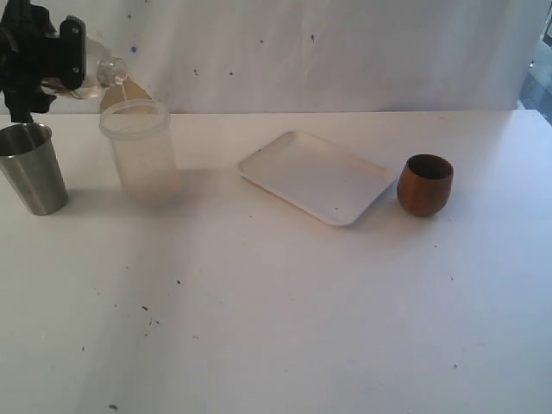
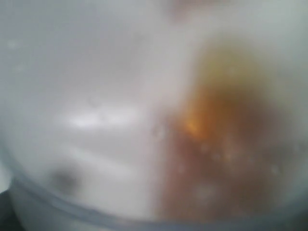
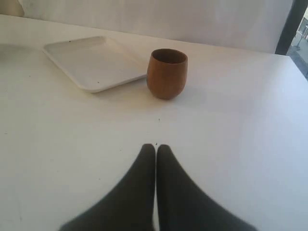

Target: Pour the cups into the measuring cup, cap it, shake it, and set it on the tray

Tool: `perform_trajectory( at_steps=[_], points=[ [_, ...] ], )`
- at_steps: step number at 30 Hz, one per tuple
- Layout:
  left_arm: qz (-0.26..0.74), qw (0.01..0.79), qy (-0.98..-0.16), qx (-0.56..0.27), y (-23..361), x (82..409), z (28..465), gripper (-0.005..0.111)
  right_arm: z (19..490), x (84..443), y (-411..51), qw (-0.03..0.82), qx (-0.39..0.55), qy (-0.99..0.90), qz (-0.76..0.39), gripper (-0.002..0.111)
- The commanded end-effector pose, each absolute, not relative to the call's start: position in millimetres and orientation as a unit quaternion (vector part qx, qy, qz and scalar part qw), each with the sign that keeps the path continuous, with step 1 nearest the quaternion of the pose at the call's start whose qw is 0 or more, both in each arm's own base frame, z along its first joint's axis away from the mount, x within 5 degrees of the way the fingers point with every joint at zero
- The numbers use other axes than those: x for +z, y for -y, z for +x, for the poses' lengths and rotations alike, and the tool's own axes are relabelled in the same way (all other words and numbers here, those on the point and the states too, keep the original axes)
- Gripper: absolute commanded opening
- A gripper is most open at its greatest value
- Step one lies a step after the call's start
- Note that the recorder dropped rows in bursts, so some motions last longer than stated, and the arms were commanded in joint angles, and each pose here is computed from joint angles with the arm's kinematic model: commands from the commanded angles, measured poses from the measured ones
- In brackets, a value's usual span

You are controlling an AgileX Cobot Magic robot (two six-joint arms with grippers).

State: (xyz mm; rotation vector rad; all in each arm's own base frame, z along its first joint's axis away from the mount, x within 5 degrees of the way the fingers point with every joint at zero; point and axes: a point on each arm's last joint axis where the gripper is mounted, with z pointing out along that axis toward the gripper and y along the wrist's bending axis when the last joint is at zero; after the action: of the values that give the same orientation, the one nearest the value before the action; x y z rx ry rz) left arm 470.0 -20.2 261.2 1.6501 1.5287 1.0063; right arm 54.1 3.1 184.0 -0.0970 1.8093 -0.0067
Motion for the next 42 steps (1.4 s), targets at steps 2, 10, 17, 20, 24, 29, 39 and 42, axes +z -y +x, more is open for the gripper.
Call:
perform_trajectory(
  at_steps=[2,10,17,20,24,29,39,42],
  points=[
    [0.644,0.342,-0.546,0.413,28.3,273.3,474.3,0.000,54.1,184.8,-3.0,0.623,-0.003,-0.781,-0.043,0.001],
    [0.664,0.316,-0.523,0.431,23.7,272.9,474.3,0.000,54.1,184.8,-3.0,0.623,-0.003,-0.781,-0.043,0.001],
    [0.679,0.300,-0.499,0.447,22.9,273.7,474.6,0.000,54.1,184.8,-3.0,0.623,-0.003,-0.781,-0.043,0.001],
    [0.680,0.301,-0.497,0.449,23.1,274.0,474.8,0.000,54.1,184.8,-3.0,0.623,-0.003,-0.781,-0.043,0.001],
    [0.680,0.300,-0.496,0.449,23.1,274.0,474.8,0.000,54.1,184.8,-3.0,0.623,-0.003,-0.781,-0.043,0.001],
    [0.686,0.299,-0.484,0.455,25.3,274.8,475.0,0.000,54.1,184.8,-3.0,0.623,-0.003,-0.781,-0.043,0.001],
    [0.690,0.308,-0.461,0.466,27.5,277.7,476.3,0.000,54.1,184.8,-3.0,0.623,-0.003,-0.781,-0.043,0.001],
    [0.691,0.306,-0.458,0.467,27.4,277.8,476.4,0.000,54.1,184.8,-3.0,0.623,-0.003,-0.781,-0.043,0.001]
  ],
)
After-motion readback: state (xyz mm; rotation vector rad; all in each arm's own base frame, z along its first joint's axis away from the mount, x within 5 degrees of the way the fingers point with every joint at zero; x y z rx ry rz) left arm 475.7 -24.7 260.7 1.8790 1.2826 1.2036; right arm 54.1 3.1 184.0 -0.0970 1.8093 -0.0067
